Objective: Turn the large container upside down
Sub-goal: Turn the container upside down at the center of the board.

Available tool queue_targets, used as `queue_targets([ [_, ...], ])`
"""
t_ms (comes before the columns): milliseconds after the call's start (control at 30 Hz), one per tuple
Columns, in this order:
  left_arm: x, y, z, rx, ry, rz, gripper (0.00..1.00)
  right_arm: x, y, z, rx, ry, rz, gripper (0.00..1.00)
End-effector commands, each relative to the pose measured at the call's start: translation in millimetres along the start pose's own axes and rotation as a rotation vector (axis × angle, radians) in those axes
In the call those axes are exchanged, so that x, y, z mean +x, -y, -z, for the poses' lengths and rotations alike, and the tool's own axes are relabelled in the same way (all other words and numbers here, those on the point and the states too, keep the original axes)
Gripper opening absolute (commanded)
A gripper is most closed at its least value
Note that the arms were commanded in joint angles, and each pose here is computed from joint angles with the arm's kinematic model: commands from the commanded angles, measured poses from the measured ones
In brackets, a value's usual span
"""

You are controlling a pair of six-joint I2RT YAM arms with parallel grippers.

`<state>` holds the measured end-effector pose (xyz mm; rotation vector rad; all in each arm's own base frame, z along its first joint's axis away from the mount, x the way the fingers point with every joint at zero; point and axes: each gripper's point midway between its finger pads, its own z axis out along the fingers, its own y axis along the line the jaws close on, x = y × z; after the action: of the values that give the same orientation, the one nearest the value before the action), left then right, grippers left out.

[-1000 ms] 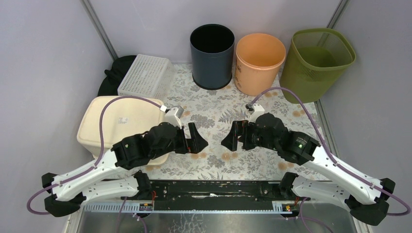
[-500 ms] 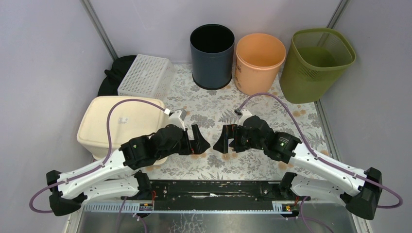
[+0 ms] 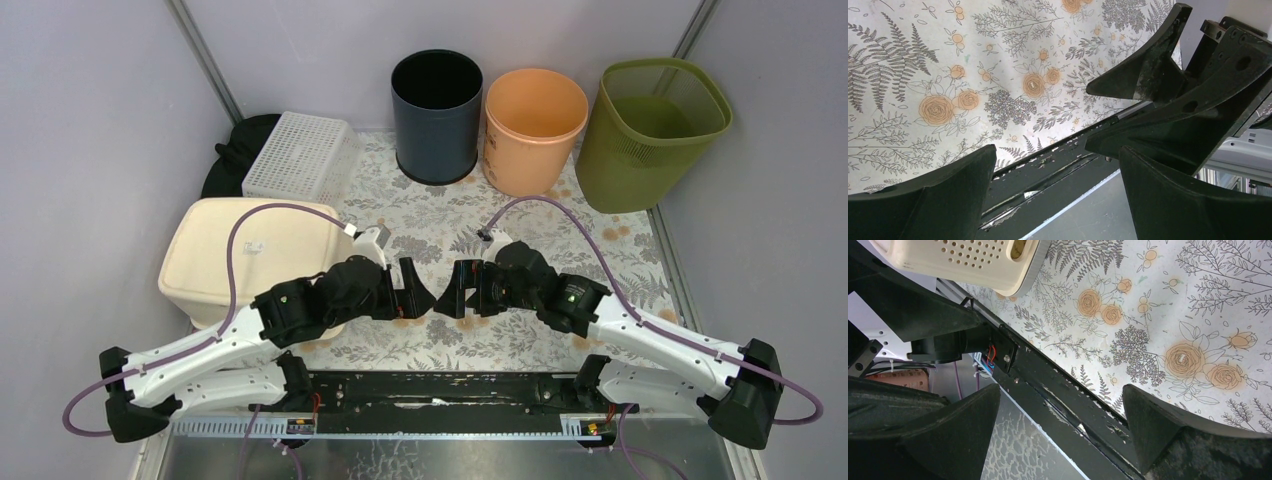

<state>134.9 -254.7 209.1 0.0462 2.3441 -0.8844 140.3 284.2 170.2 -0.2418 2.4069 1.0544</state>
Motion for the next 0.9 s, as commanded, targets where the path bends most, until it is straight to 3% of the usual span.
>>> queue_targets([
  [0,-7.3,19.6,-0.6,0.077,0.024,0.009,1.00,-10.3,-17.8,5.5,-0.067,0.035,0.002,0.99],
  [867,-9.1,21.1,2.5,0.088,0.030,-0.007,1.00,-14.3,-18.3,4.4,-0.048,0.038,-0.007,0.99],
])
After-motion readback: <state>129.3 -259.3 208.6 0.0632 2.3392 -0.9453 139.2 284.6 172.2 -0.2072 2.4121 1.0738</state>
